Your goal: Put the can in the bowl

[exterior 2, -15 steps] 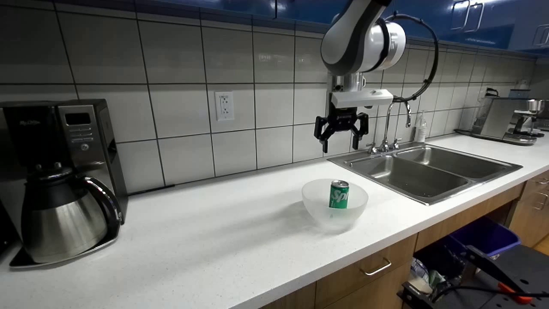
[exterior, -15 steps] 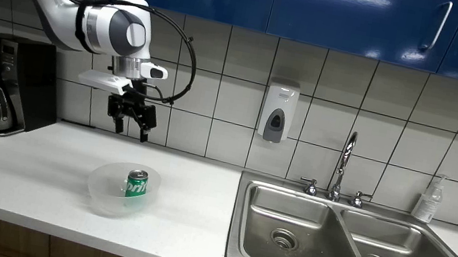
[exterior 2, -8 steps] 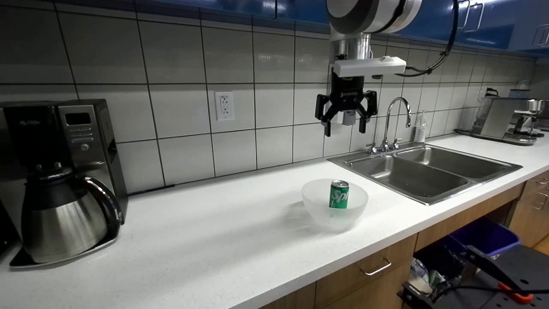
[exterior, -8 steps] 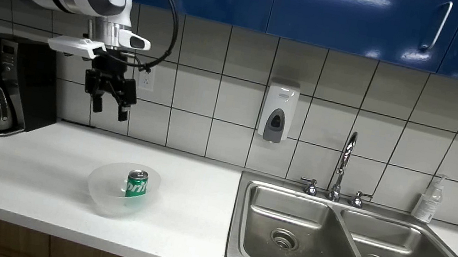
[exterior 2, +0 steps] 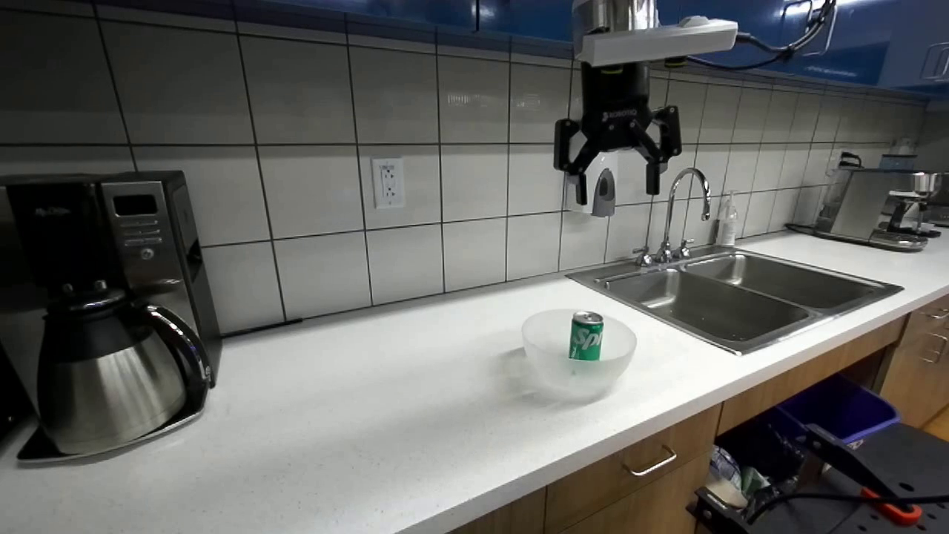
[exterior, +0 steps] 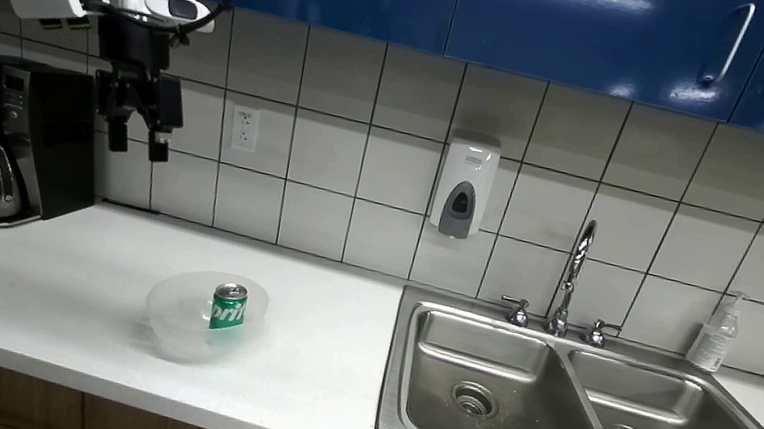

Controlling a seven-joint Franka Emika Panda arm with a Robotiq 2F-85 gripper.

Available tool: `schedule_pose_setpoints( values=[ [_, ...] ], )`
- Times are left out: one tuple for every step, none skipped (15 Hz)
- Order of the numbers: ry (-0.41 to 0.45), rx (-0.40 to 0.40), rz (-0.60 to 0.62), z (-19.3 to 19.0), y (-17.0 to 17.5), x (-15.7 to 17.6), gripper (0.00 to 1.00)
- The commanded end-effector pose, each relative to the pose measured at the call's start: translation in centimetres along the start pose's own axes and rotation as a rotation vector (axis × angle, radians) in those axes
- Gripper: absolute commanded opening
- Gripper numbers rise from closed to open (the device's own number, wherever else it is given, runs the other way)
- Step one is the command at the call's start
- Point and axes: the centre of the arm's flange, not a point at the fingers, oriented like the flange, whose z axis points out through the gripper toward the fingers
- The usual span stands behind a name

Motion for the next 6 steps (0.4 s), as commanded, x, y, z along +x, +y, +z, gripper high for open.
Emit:
schedule_pose_setpoints(
  values=[
    [-0.005,-0.005,0.007,-0.31,0.23,-0.32,1.00],
    [-0.007,-0.007,0.011,-0.56,0.52,-0.54,1.00],
    [-0.007,-0.008,0.015,-0.66,0.71,-0.65,1.00],
    [-0.008,-0.008,0.017,-0.65,0.84,-0.69,1.00],
    [-0.009,-0.009,0.018,-0.58,0.90,-0.72,1.00],
    [-0.010,-0.010,0.018,-0.52,0.90,-0.75,1.00]
  ],
)
